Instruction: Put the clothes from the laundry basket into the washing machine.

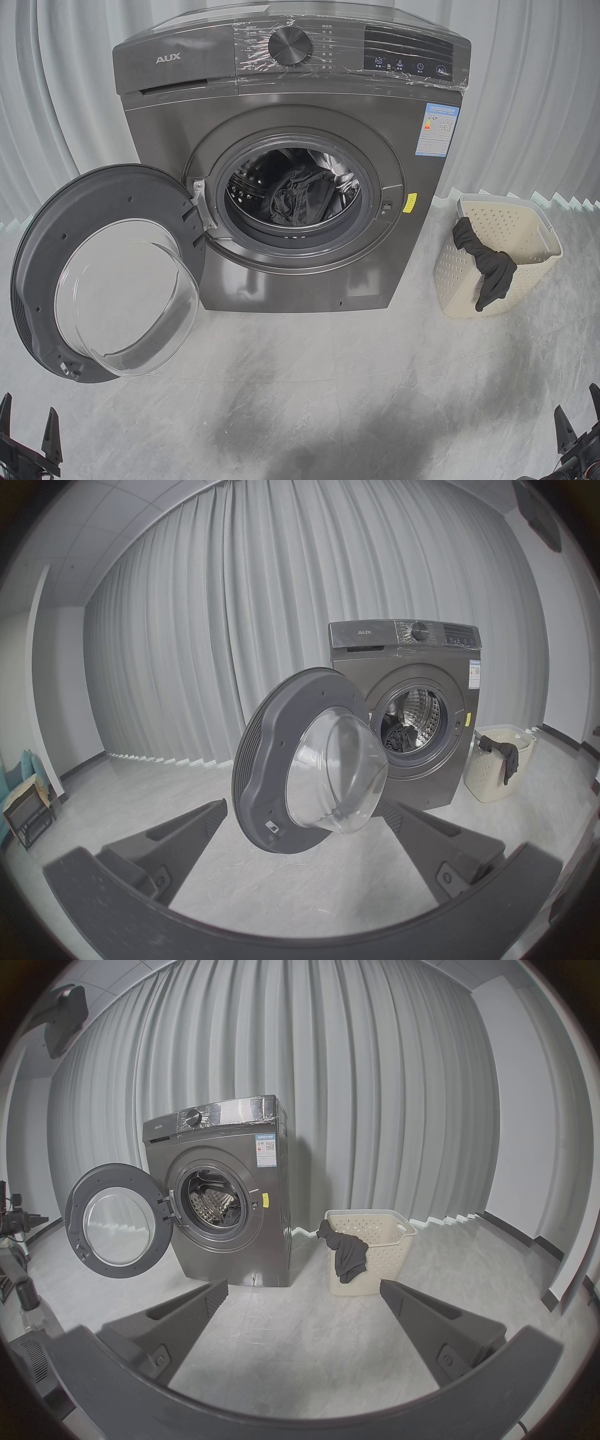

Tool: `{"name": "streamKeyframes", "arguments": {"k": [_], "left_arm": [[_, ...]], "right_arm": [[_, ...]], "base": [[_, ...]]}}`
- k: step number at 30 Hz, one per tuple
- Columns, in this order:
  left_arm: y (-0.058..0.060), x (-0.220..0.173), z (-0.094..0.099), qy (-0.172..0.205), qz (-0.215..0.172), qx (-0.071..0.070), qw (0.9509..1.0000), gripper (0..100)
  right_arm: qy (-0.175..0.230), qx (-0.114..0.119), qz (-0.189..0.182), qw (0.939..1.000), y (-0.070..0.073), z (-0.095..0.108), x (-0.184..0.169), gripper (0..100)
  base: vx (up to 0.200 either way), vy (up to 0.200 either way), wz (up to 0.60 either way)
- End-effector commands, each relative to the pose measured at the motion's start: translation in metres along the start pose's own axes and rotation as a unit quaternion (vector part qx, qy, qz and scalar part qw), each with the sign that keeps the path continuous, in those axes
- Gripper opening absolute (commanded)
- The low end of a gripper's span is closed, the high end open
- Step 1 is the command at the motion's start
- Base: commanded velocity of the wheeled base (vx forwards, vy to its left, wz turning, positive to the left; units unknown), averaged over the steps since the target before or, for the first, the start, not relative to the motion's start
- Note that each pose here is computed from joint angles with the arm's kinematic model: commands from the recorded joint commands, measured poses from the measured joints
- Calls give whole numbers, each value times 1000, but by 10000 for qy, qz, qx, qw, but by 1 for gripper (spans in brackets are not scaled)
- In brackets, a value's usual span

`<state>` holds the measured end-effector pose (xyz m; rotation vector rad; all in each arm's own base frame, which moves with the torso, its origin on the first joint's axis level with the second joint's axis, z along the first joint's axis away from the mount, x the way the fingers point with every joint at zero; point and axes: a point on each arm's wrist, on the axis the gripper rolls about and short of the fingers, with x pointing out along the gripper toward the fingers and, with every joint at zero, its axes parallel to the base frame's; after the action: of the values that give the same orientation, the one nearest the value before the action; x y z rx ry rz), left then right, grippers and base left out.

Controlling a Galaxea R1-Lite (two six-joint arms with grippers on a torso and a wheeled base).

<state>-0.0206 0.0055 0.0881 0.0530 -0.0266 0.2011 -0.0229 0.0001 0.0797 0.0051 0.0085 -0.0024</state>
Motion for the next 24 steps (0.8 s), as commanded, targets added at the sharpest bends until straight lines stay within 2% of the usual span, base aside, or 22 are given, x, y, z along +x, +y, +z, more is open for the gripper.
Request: {"name": "streamKeyframes", "arguments": {"k": [1,3,4,5,6,7,8,9,12,15,24], "left_arm": [[-1,-3,-6,-115,72,23,9999,100],[-1,-3,-6,5,-73,-105,9999,100],[-2,-3,-7,22,-327,-270,9991,100],[-4,-4,-8,-5,-717,-481,9963,100],[-6,-3,-11,141,-1107,-504,9925,100],[-7,-4,-11,139,-1290,-436,9906,100],[-6,-4,-12,138,-1132,-342,9929,100],[-6,-4,-12,145,-1087,-326,9934,100],[-6,-4,-12,151,-1063,-379,9935,100],[-6,-4,-12,160,-1046,-463,9933,100],[-6,-4,-12,161,-1054,-470,9932,100]], "right_arm": [[-27,5,-3,10000,0,-4,0,100],[-27,20,4,10000,0,-4,0,100],[-42,5,20,10000,0,-4,0,100],[-42,-10,43,10000,0,-4,0,100],[-42,5,27,10000,0,-4,0,100],[-42,-3,43,10000,0,-4,0,100],[-50,13,43,10000,0,-4,0,100],[-50,5,43,10000,0,-4,0,100],[-42,-3,35,10000,0,-4,0,100],[-42,-3,43,10000,0,-4,0,100],[-42,-3,43,10000,0,-4,0,100]], "base": [[0,0,0],[0,0,0],[0,0,0],[0,0,0],[0,0,0],[0,0,0],[0,0,0],[0,0,0],[0,0,0],[0,-200,0],[0,-200,0]]}}
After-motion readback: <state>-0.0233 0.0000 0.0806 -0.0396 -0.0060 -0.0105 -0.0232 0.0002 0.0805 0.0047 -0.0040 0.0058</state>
